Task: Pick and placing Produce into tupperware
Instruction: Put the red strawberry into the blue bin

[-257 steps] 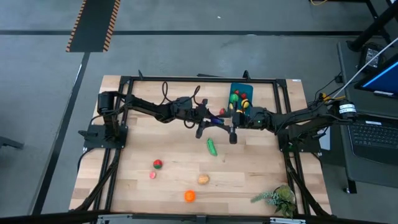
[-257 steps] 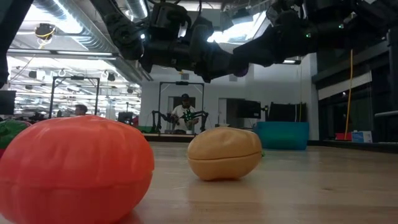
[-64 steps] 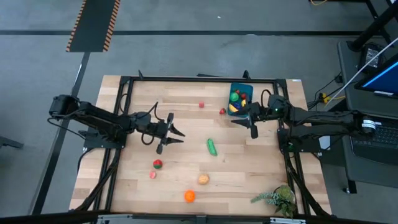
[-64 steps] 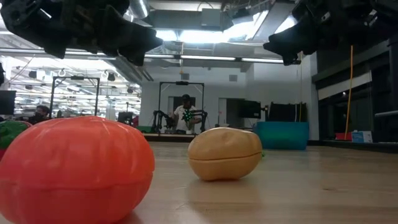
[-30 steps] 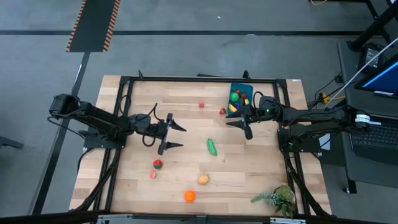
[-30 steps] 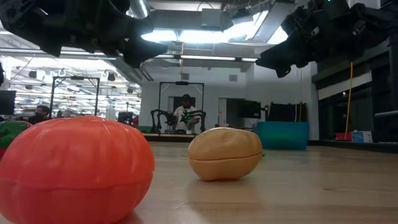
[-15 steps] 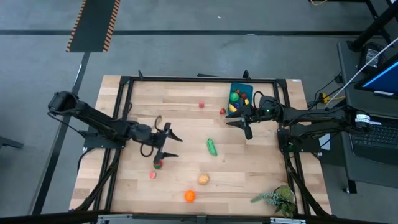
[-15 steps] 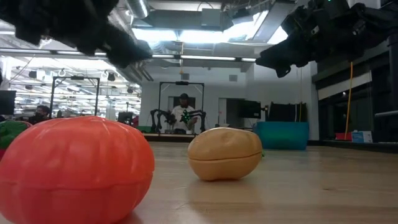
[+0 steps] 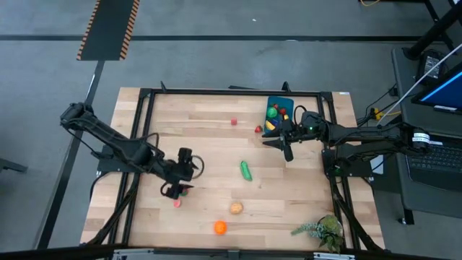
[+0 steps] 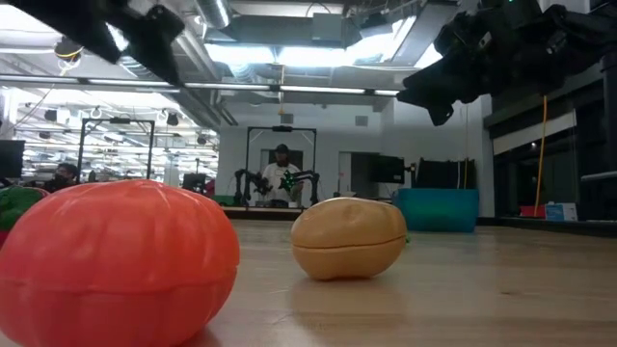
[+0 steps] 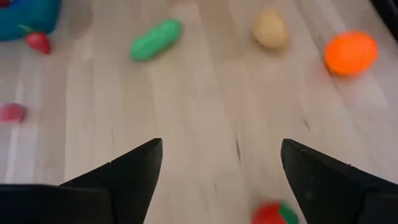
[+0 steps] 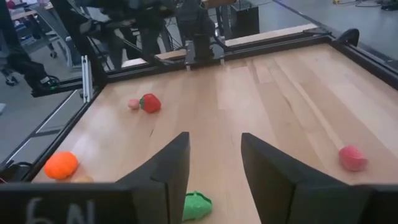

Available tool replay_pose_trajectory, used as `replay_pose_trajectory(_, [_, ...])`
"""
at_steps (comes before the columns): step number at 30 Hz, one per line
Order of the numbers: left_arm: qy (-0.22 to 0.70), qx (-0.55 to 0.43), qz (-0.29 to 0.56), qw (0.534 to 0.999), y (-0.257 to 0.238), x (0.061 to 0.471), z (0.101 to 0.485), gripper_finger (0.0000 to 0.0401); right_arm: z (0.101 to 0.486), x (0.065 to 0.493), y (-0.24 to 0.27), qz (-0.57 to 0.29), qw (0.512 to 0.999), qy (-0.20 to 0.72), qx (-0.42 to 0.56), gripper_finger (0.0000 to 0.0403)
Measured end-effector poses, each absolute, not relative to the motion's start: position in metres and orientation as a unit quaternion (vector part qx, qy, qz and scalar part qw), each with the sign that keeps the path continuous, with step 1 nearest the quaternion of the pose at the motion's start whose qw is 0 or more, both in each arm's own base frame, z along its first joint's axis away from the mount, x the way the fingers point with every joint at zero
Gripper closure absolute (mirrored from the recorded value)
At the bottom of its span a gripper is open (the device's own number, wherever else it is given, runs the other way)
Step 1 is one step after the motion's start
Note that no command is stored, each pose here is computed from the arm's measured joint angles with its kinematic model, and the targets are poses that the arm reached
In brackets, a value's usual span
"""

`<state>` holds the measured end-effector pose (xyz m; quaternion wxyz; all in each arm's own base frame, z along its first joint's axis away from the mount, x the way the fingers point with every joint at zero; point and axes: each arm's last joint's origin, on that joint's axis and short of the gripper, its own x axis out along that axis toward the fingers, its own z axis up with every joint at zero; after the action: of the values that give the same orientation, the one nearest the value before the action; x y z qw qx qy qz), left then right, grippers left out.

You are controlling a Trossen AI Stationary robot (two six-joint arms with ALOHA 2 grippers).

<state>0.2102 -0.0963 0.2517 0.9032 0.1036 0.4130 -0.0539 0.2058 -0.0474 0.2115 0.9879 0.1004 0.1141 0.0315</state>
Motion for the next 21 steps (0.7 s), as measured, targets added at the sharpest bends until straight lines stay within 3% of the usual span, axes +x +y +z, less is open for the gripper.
replay_pose_trajectory(15, [0.563, 0.287, -0.098, 0.769, -0.149, 0.226, 0.223, 0.0083, 0.219, 0.208, -0.046, 0.019, 0.989, 0.076, 0.123, 0.0256])
replay_pose_trajectory(21, [0.577, 0.293, -0.098, 0.756, -0.158, 0.229, 0.212, 0.0083, 0.219, 0.210, -0.037, 0.014, 0.990, 0.077, 0.119, 0.0256])
